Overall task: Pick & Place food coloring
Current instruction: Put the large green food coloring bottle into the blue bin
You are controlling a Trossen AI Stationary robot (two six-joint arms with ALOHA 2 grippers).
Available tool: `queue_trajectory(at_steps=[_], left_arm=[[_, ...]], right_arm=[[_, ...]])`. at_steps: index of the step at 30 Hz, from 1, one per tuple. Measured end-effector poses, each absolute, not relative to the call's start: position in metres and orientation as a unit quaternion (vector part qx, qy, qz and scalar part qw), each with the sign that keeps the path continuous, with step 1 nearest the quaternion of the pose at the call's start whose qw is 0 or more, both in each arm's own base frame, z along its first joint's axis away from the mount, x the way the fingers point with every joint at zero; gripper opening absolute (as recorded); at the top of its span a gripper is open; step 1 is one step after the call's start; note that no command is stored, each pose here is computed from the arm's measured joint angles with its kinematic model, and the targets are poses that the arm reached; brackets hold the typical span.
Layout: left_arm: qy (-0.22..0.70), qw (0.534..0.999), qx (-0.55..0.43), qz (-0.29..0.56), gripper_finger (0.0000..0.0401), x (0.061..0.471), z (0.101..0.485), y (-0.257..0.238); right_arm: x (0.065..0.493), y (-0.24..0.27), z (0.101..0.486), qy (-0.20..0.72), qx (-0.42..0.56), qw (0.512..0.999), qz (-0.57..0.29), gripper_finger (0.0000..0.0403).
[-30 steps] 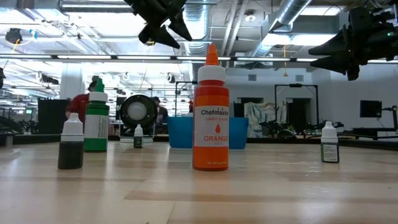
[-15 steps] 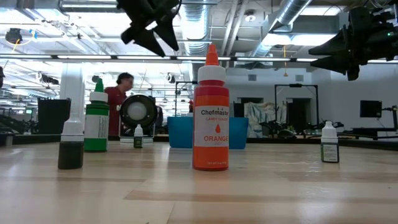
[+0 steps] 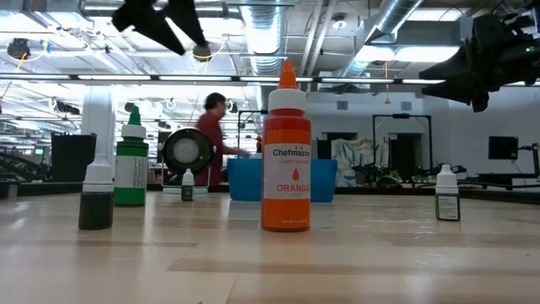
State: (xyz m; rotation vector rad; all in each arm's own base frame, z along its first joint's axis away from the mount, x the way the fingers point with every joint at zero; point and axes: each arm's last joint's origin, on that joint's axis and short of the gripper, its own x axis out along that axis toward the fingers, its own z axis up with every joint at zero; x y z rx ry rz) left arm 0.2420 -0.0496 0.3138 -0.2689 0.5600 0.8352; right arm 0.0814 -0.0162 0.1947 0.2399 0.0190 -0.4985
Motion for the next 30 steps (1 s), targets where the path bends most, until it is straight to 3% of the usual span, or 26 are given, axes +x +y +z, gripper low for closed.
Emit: queue_trajectory(at_steps=[9, 14, 30], left_arm=[[0.266, 0.865, -0.123, 0.406, 0.0258, 0.221, 0.309, -0.076], [0.277, 0.863, -0.120, 0.406, 0.0258, 0.208, 0.306, -0.086], [0.283, 0.883, -0.100, 0.361, 0.0258, 0.182, 0.302, -0.117]], right_arm=[[0.081, -0.016, 0.193, 0.019, 0.117, 0.963, -0.242, 0.0207], [0.083, -0.013, 0.193, 0.033, 0.093, 0.978, -0.185, 0.0207], [0.083, -0.010, 0.187, 0.066, 0.097, 0.984, -0.133, 0.0207]])
